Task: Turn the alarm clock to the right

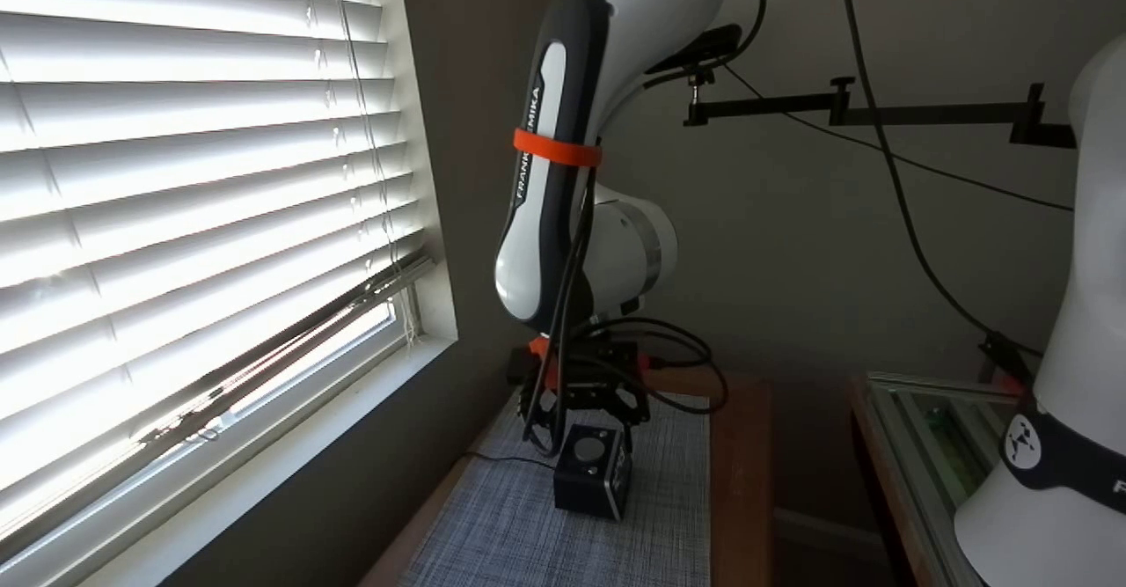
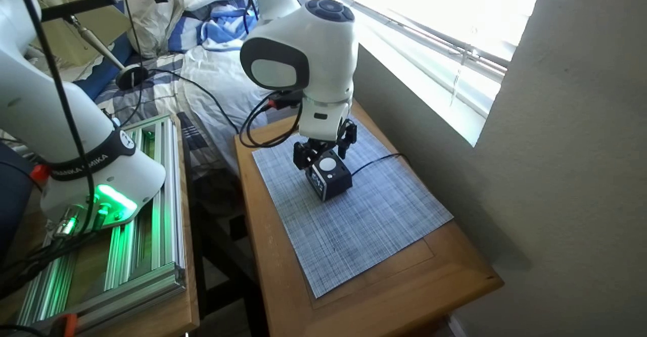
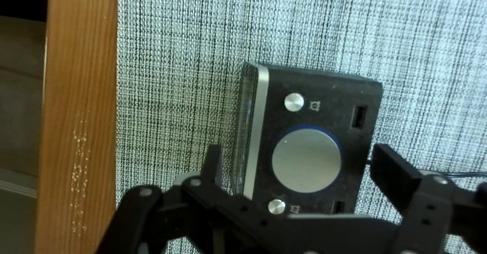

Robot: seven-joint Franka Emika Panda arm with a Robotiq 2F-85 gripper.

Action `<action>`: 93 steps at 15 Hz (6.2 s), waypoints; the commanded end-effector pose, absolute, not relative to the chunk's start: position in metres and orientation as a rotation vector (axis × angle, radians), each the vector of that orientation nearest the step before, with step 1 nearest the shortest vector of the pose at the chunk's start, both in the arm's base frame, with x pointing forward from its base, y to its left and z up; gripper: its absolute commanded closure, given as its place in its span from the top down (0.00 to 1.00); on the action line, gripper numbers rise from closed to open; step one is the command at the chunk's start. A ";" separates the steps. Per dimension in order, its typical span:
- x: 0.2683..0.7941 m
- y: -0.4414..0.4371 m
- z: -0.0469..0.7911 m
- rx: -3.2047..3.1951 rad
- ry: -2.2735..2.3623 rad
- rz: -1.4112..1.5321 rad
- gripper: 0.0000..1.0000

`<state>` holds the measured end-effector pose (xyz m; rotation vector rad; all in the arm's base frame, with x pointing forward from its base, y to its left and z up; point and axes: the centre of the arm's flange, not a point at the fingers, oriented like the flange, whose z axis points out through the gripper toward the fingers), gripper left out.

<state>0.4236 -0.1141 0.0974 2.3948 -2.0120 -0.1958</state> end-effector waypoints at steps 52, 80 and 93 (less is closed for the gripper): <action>0.435 -0.103 0.106 2.620 -1.537 -0.123 0.77; 0.426 -0.052 0.135 2.942 -0.118 -0.104 0.52; 0.432 -0.060 0.102 2.954 -0.104 -0.137 0.52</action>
